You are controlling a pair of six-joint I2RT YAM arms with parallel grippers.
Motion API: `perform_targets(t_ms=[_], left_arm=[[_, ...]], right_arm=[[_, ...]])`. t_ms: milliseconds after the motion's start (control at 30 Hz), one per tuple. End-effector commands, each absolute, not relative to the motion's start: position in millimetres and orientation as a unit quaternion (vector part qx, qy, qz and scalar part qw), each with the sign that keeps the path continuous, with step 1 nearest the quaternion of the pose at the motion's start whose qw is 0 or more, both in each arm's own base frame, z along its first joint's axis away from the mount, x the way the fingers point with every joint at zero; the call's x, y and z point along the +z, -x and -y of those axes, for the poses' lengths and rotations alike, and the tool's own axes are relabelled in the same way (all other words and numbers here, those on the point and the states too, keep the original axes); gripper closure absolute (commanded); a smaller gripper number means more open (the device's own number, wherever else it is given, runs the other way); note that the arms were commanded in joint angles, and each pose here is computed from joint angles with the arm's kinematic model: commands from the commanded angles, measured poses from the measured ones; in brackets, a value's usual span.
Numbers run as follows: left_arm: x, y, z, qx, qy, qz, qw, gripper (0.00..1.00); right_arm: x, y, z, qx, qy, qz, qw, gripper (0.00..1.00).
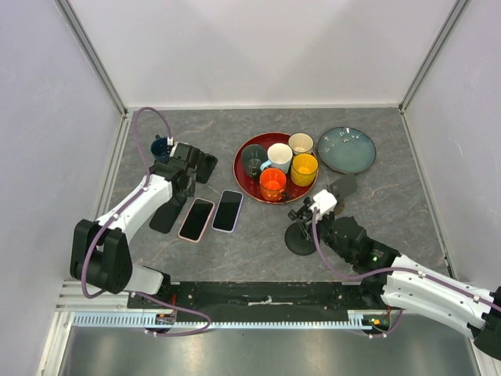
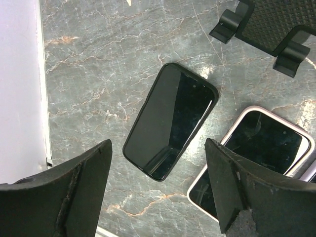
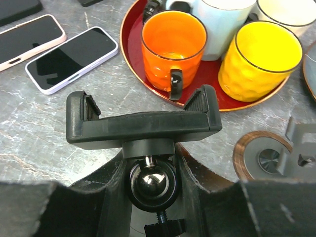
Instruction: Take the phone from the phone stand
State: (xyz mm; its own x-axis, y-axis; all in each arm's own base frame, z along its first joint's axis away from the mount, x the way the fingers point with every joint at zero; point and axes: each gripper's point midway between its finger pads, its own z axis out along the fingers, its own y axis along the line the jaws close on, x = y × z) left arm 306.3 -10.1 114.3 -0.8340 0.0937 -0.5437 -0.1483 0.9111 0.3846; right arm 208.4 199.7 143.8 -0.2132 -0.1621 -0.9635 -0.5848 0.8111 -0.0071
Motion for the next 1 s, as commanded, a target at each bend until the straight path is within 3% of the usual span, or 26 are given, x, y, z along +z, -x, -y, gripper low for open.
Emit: perform_targets(t_ms=[0, 200, 467, 667, 967], left_arm=[[129.7, -311.8, 17.0, 0.175, 0.029, -0.928, 0.329, 0.17], [167.4, -315.4, 31.7, 0.105, 0.032, -0.903, 0.415, 0.15], [241.2, -295.8, 41.9, 0.0, 0.032, -0.801, 0.598, 0.08], [281.4, -269.2, 42.4, -0.051, 0.032, -0.728, 0.683, 0.07], [304.6, -239.2, 48.1, -0.11, 0.028, -0.677, 0.727, 0.06]], right_arm=[[180.7, -223.1, -187.2, 0.173, 0.179, -0.738, 0.627, 1.0], [188.3, -227.8, -168.0, 0.152, 0.131, -0.737, 0.645, 1.0], [178.7, -227.5, -161.9, 0.139, 0.123, -0.747, 0.638, 0.98], [177.4, -227.2, -163.7, 0.151, 0.106, -0.752, 0.633, 0.84], [177.0, -224.8, -167.4, 0.167, 0.094, -0.763, 0.618, 0.57]])
